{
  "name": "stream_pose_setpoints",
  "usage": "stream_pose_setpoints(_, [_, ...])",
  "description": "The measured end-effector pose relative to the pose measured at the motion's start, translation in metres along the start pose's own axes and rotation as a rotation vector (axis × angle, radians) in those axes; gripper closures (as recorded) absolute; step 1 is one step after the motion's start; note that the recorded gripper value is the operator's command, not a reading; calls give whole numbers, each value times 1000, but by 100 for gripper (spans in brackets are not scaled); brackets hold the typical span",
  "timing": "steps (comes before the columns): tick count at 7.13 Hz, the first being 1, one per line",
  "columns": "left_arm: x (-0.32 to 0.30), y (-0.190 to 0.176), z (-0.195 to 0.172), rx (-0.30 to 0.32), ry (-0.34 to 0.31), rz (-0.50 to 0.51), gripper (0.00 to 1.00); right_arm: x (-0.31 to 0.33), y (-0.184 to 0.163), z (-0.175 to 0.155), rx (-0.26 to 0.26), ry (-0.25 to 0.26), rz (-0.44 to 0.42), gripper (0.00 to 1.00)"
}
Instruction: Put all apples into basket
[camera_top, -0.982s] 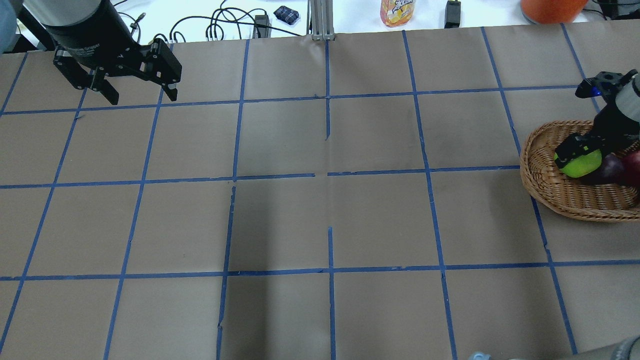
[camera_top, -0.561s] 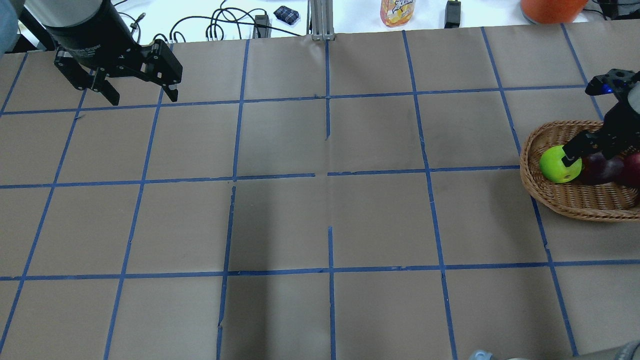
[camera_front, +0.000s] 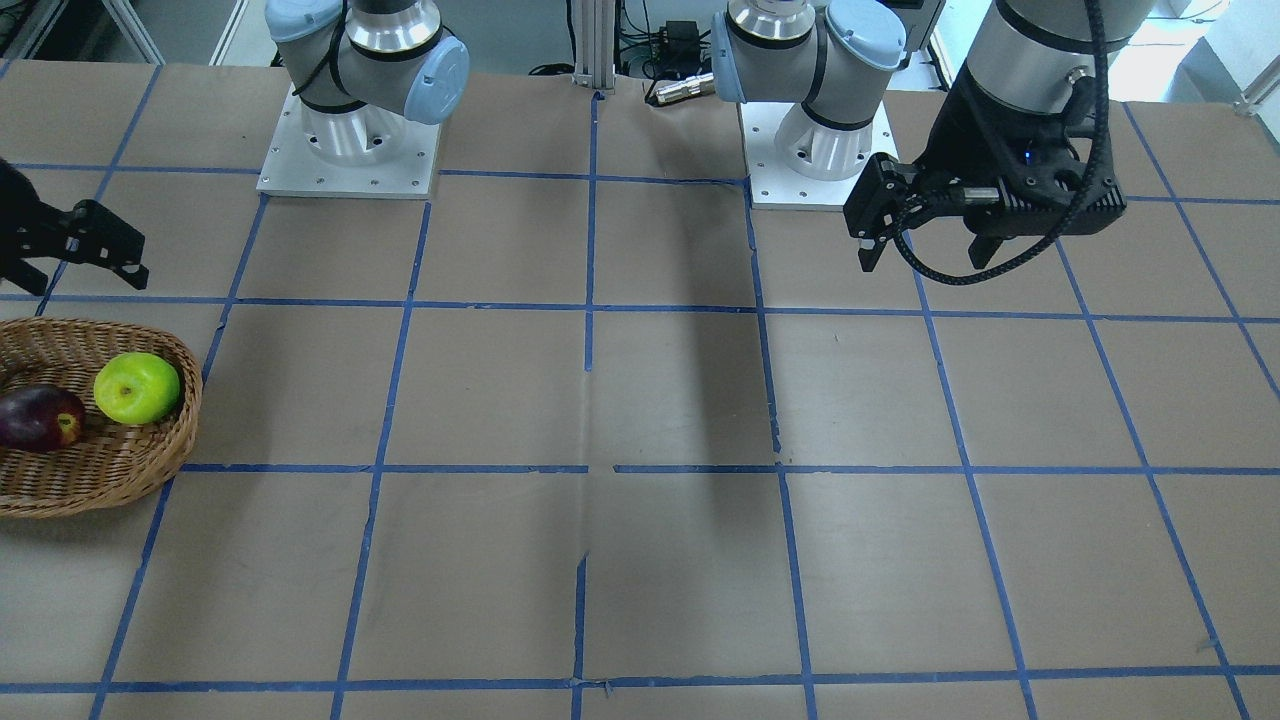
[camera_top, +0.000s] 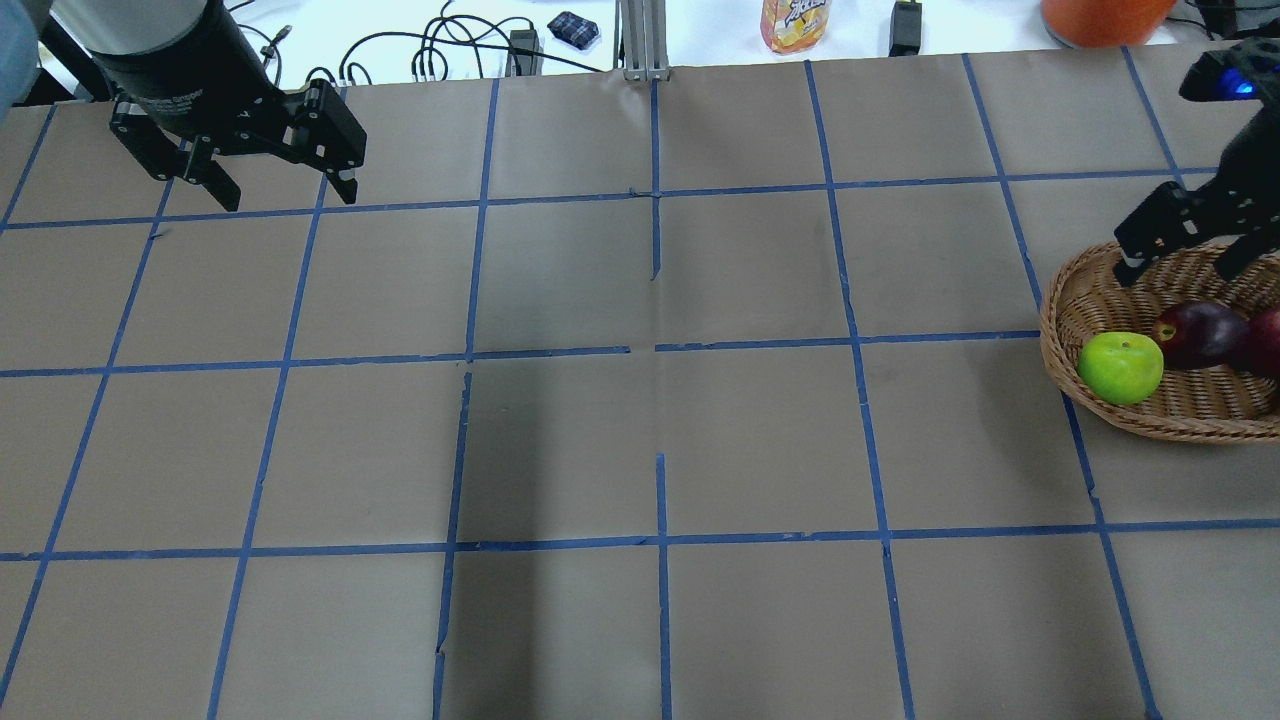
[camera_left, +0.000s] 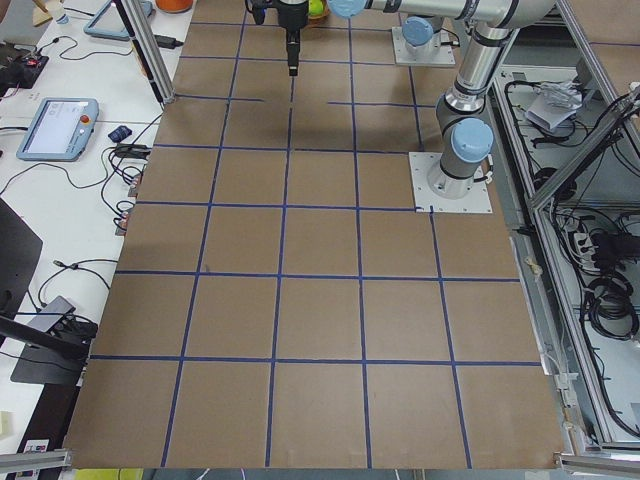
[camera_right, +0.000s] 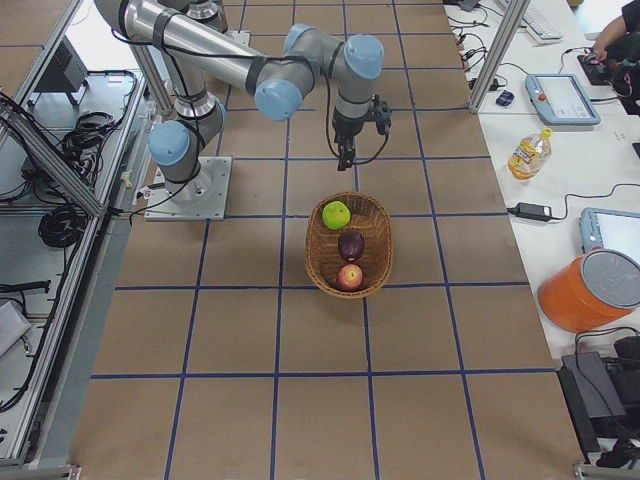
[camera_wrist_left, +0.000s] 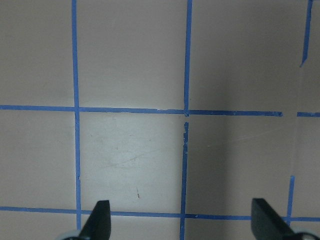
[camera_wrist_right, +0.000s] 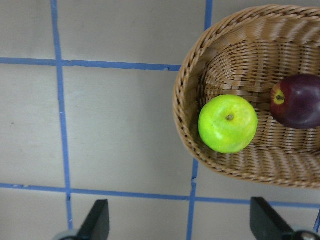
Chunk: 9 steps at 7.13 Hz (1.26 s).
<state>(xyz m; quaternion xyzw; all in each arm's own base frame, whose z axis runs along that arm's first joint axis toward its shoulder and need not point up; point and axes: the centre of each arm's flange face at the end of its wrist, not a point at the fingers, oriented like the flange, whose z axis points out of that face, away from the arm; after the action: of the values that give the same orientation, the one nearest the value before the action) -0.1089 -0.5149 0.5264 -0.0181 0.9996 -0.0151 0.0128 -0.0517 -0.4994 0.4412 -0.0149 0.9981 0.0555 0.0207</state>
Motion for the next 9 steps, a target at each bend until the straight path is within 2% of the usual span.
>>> stream_pose_setpoints(1, [0,0,0,0,0,0,0,-50,-2,-22,4,14,36,0])
stream_pose_setpoints(3, [1,1,2,-5,-4,1,0,-111,-1,-38,17,28,30,0])
stream_pose_setpoints(6, [2,1,3,-6,-5,3,0,-125,1,-40,23,29,11,0])
stream_pose_setpoints(9, [2,2,4,-10,-3,2,0,-155,0,-54,77,49,-6,0])
